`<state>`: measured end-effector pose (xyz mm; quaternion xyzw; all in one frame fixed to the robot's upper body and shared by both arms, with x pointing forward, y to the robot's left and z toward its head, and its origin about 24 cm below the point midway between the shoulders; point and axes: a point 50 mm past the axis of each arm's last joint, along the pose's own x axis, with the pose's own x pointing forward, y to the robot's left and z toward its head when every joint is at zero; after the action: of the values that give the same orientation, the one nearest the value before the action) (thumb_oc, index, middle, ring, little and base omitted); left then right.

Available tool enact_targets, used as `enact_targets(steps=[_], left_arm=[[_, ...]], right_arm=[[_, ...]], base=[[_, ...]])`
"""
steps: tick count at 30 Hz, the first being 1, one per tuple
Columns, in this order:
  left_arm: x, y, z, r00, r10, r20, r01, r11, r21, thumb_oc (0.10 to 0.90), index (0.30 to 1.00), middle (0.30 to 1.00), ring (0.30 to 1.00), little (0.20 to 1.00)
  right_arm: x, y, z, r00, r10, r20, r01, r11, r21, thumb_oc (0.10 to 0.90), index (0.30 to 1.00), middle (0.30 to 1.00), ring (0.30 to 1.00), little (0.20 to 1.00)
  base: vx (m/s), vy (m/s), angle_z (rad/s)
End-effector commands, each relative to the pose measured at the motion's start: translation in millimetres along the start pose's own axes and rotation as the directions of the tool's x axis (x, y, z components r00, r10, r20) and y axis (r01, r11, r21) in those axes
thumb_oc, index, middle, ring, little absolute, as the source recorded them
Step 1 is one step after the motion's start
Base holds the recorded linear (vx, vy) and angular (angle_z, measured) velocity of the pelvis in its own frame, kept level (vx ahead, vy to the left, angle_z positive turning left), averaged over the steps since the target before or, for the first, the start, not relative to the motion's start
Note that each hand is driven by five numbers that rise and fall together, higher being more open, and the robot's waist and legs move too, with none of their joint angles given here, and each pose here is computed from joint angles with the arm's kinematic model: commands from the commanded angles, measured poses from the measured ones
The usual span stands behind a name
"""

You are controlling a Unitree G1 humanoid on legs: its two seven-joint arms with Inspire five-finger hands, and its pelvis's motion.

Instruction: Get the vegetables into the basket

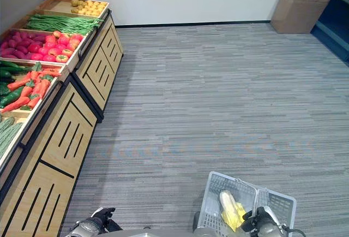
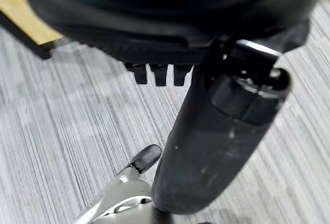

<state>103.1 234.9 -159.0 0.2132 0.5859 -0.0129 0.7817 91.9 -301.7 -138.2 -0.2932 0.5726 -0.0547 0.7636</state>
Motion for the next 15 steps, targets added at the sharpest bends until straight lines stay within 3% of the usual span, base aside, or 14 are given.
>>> enact_targets(steps=[1,8,15], left_arm=[[1.6,18.8,2.4,0.995,0.089,-0.038,-0.09,0.995,-0.034,0.9,1.0,1.0,1.0,1.0],[-0.5,10.3,-20.9,0.991,0.078,-0.106,-0.077,0.997,0.005,0.9,1.0,1.0,1.0,1.0],[0.1,12.0,-14.0,0.994,0.087,-0.073,-0.088,0.996,-0.01,0.9,1.0,1.0,1.0,1.0]], right_arm=[[-1.2,21.6,1.8,0.998,0.064,-0.015,-0.064,0.998,0.028,0.4,0.3,0.3,0.3,0.3],[-6.8,41.9,-21.9,0.987,0.12,-0.109,-0.107,0.987,0.118,0.4,0.3,0.3,0.3,0.3],[-7.4,45.0,-22.7,0.985,0.13,-0.113,-0.116,0.986,0.12,0.4,0.3,0.3,0.3,0.3]], base=[[0.02,-0.011,0.04],[0.01,-0.003,0.01],[0.0,0.008,0.03]])
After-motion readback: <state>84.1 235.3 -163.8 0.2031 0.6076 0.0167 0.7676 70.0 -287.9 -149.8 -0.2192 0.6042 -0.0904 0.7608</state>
